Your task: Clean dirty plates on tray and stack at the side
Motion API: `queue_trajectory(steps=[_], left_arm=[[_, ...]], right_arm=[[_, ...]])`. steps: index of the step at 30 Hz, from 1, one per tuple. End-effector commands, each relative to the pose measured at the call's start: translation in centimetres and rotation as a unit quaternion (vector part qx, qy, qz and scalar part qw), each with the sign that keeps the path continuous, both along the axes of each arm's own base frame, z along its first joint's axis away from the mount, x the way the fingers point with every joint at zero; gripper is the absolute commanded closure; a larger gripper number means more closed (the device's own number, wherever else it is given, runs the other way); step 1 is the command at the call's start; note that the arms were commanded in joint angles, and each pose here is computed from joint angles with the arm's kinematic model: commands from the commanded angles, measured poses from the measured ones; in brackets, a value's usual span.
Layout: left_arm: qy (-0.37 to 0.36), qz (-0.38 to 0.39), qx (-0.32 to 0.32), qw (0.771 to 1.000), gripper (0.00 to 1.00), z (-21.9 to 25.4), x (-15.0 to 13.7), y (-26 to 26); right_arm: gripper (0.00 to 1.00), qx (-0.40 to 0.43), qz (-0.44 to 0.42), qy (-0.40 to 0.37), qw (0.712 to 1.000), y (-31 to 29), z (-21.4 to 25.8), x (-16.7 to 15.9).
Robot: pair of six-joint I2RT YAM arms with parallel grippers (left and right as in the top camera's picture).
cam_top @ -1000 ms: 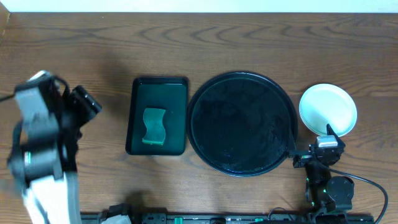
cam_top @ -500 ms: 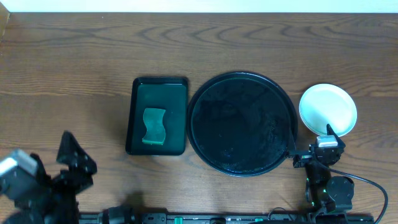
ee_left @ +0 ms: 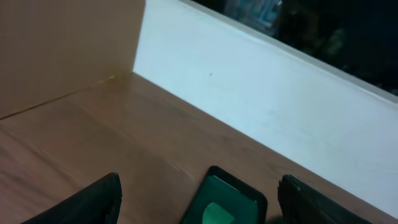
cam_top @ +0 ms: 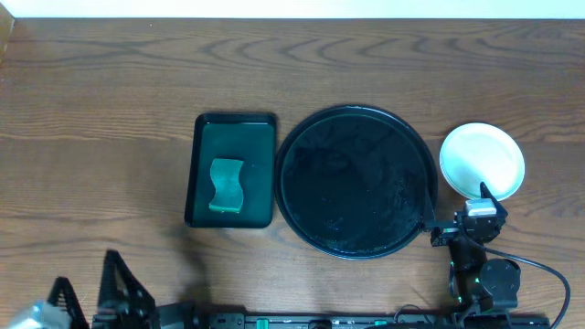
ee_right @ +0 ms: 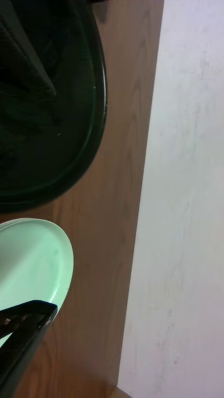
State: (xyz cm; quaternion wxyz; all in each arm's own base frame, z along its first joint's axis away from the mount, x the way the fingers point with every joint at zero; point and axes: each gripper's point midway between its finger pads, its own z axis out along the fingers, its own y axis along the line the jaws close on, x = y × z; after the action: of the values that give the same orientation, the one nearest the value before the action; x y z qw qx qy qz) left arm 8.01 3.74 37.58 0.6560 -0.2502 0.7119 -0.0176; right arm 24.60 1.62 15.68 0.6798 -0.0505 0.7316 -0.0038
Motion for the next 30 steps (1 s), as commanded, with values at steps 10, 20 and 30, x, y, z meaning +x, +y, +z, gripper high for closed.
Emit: queue_trajectory(steps=[10, 20, 30], left_arm=[[-0.009, -0.040, -0.003, 0.999, 0.20, -5.9, 1.1, -0.7], [-0.118, -0.066, -0.030, 0.990, 0.20, -3.7, 6.4, -1.0], [-0.335, -0.096, 0.011, 0.937, 0.19, 2.1, 8.3, -1.6]], right_arm=[[0.01, 0.000, -0.008, -0.001, 1.000, -0.3, 0.0, 0.0], [0.01, 0.000, -0.008, -0.001, 1.000, -0.3, 0.0, 0.0], [0.01, 0.000, -0.008, -0.001, 1.000, -0.3, 0.0, 0.0]])
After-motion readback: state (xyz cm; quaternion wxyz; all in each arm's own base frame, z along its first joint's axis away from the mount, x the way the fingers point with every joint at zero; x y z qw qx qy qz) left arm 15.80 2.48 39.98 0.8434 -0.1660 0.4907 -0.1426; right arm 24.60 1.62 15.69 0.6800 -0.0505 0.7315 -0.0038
